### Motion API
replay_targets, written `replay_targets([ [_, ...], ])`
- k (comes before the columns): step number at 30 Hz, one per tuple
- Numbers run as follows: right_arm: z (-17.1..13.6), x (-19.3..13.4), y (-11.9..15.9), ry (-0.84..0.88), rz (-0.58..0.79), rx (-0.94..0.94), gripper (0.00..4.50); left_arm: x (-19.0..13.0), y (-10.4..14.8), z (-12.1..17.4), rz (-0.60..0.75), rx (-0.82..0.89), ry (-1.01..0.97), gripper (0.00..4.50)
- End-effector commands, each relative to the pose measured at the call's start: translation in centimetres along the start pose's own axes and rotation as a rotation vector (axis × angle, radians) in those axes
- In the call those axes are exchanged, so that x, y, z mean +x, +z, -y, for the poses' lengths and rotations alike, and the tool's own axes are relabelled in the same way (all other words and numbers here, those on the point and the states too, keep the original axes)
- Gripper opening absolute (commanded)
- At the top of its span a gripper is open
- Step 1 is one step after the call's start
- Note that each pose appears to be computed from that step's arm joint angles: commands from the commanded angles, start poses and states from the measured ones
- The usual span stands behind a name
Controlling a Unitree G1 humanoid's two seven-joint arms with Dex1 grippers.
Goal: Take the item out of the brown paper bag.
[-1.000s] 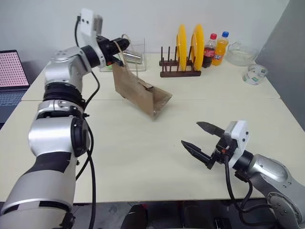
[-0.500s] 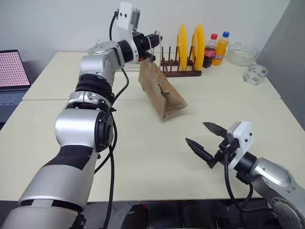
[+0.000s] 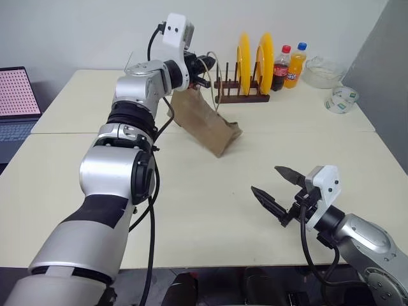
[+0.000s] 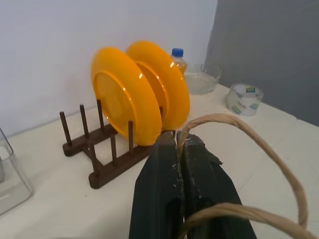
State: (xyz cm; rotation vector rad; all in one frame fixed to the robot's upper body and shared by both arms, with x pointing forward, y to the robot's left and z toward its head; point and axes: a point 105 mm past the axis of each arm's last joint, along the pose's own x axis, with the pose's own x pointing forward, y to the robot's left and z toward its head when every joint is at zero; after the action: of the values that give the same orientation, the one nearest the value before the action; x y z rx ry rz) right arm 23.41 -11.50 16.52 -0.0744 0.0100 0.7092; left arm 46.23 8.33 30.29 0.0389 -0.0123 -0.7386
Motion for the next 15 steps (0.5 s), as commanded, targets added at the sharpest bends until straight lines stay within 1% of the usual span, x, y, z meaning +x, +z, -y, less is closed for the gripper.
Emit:
replay_targets([
  [1, -0.7, -0.2, 1.3, 0.014, 0.049, -0.036, 4.5, -0.2, 2.3, 1.0, 0.043, 0.058, -0.035, 0.04],
  [8, -0.5, -0.2, 1.3, 0.008, 0.051, -0.04, 4.5, -1.5, 1.8, 0.7, -0.012, 0.056, -0.022, 0.04],
  [15, 0.0, 0.1, 1.5, 0.001, 0.061, -0.041, 4.5, -2.9, 2.6, 0.4, -0.03, 0.055, 0.007, 0.04],
])
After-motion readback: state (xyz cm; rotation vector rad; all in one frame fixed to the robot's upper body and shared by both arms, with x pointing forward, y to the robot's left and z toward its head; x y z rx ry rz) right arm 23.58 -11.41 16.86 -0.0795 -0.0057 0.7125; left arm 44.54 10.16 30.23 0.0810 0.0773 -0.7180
